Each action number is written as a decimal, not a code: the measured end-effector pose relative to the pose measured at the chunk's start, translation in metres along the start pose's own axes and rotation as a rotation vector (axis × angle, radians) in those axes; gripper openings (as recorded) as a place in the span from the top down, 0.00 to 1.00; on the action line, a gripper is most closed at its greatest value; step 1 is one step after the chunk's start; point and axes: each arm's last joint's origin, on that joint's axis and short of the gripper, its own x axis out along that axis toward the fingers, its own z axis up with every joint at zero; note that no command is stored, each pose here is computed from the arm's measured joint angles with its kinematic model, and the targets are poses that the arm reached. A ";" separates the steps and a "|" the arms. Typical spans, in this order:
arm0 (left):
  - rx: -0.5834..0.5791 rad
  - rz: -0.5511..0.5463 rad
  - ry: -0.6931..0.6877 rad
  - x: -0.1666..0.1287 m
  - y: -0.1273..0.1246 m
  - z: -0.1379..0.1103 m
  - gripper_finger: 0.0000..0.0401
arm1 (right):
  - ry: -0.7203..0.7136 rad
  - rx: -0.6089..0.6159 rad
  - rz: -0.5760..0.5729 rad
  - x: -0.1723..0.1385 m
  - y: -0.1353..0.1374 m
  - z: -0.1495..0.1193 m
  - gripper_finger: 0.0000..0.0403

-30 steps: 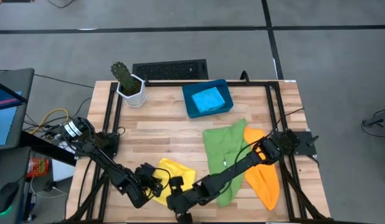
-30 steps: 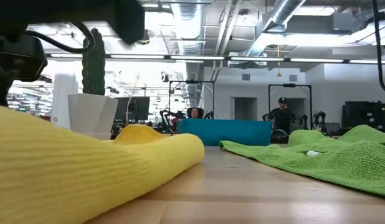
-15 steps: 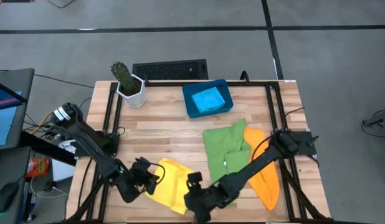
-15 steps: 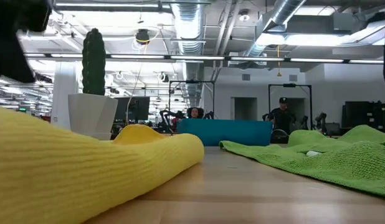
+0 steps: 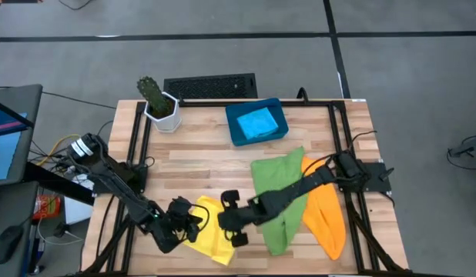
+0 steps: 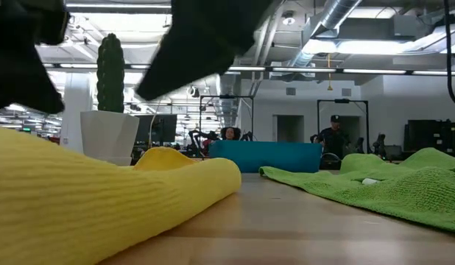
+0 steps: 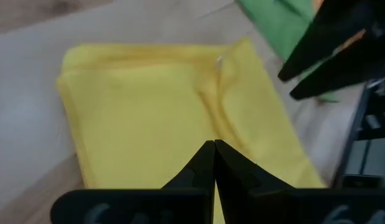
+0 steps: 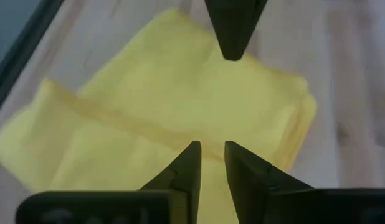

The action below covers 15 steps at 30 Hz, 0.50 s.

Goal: Fold microfiber towels
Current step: Fold the yellow microfiber cloth

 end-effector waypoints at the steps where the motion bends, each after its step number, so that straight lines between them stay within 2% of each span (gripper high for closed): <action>1: 0.010 0.013 0.012 0.005 0.001 -0.002 1.00 | 0.015 -0.012 0.033 0.002 -0.005 -0.001 0.75; 5: 0.027 0.056 0.029 0.016 0.007 -0.010 1.00 | 0.046 -0.037 0.062 0.020 -0.024 -0.010 0.69; 15: 0.044 0.090 0.021 0.021 0.011 -0.010 1.00 | 0.067 -0.056 0.083 0.027 -0.050 -0.018 0.51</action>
